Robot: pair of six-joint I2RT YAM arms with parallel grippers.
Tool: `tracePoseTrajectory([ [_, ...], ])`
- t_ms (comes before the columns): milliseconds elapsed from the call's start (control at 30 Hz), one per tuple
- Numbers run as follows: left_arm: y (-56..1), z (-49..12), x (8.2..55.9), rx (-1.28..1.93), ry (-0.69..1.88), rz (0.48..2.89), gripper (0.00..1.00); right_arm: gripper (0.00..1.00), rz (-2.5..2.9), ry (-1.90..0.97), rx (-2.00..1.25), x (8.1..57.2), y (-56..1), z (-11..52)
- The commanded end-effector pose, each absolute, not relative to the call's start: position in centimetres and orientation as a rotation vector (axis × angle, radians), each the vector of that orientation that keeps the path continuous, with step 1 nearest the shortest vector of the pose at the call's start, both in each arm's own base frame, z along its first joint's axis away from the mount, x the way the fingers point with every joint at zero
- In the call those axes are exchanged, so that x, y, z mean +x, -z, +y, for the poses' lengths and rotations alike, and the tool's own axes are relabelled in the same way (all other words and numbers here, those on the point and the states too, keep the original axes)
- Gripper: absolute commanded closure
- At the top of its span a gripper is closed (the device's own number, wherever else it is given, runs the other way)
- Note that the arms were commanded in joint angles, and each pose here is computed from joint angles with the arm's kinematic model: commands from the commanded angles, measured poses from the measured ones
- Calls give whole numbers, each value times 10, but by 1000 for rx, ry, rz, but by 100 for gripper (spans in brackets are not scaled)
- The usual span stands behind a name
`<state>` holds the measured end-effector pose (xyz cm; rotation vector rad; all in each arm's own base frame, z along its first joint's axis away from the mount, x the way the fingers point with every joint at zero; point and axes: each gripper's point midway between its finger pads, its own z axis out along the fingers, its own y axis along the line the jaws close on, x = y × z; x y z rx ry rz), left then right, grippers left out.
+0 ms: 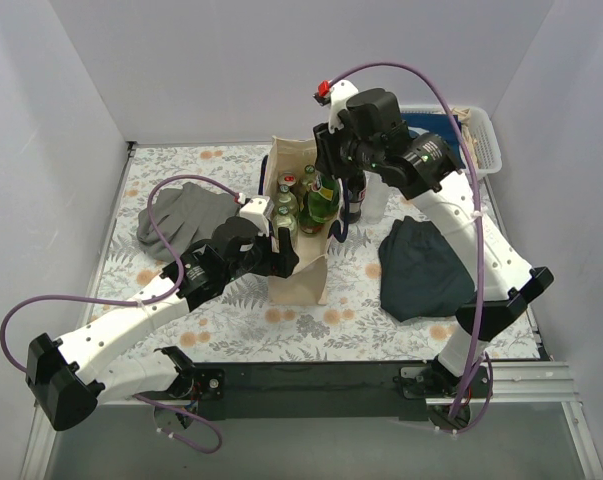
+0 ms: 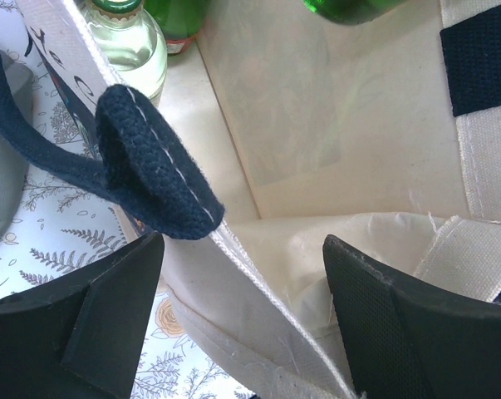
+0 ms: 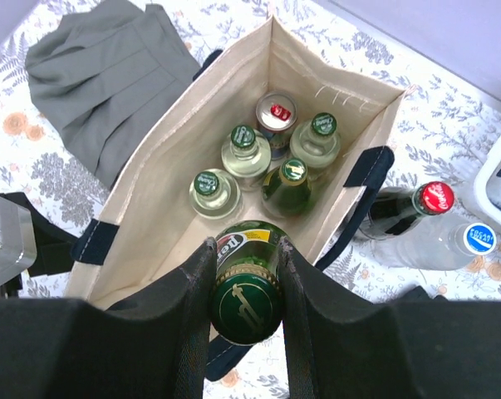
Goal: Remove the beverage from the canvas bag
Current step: Place the drink at the center of the board.
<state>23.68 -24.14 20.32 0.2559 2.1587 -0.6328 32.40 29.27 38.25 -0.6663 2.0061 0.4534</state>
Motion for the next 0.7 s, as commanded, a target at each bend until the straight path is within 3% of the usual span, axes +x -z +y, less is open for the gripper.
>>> tracePoseTrajectory([
  [0, -204, -236, 238, 274, 588, 2161, 24, 99, 1626, -543, -521, 316, -507, 277],
  [667, -203, -235, 239, 273, 577, 2161, 24, 99, 1561, -366, -361, 323, -532, 232],
])
